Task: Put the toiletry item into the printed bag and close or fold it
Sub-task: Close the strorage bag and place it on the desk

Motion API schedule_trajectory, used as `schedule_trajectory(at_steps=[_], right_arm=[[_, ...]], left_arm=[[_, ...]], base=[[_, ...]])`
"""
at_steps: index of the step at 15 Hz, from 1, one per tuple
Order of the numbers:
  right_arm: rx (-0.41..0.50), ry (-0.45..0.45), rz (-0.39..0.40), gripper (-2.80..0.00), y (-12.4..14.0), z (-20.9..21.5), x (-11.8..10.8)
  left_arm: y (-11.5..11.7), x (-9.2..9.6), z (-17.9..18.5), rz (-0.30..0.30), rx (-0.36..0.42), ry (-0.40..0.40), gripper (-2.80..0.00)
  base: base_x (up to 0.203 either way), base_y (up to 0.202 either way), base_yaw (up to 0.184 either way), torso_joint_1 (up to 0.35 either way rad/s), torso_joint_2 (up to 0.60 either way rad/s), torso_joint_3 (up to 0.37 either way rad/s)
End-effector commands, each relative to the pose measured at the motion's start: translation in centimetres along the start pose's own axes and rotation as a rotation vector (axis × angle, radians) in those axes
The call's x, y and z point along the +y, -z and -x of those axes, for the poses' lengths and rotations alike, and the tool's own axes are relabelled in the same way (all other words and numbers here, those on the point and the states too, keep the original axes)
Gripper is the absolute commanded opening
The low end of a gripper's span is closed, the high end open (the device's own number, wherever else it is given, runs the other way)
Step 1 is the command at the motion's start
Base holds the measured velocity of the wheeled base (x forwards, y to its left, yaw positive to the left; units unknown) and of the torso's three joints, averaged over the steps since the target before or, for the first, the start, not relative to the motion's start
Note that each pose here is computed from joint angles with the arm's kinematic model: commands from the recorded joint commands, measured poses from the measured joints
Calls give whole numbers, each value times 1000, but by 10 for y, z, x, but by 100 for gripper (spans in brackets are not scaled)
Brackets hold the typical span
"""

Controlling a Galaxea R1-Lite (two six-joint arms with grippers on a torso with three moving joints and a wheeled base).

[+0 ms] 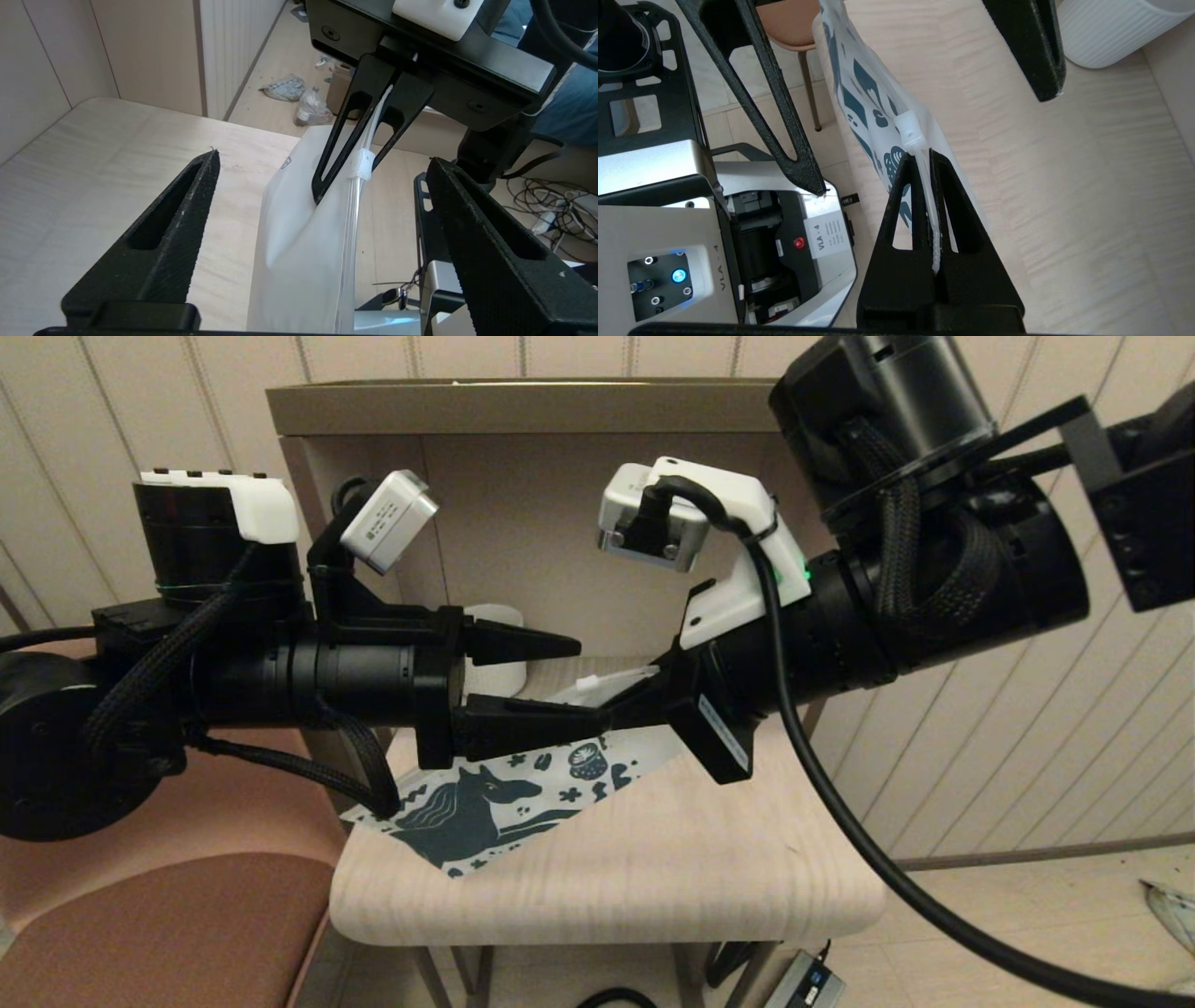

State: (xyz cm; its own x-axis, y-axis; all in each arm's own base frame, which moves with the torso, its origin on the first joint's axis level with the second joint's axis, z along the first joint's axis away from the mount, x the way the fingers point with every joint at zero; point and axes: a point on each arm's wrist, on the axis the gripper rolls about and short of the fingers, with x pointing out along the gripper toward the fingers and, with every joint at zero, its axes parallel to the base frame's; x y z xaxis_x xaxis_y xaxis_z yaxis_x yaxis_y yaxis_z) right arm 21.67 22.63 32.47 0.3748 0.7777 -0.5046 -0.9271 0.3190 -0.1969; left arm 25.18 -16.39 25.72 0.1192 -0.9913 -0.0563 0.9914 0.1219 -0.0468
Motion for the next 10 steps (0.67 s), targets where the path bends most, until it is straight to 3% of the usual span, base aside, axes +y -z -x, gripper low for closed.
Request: schedule_trajectory(at_steps=[1,5,6,10], right_arm=[[-3,-1,3,-280,-1,1,0],[-1,-2,3,-280,-1,0,0],[1,-3,2,-280,0,-1,0],[1,-6,3,-280,-1,-3,-1]], left_arm=[[0,0,0,-2,-1,5,0],[-1,0,0,-5,-4,7,0],[-2,-1,1,-5,-5,7,-280],[-3,-1,0,-8,-8,7,-280]], base=[[0,0,0,0,0,0],[0,0,0,0,0,0],[0,0,0,0,0,0],[0,0,0,0,0,0]])
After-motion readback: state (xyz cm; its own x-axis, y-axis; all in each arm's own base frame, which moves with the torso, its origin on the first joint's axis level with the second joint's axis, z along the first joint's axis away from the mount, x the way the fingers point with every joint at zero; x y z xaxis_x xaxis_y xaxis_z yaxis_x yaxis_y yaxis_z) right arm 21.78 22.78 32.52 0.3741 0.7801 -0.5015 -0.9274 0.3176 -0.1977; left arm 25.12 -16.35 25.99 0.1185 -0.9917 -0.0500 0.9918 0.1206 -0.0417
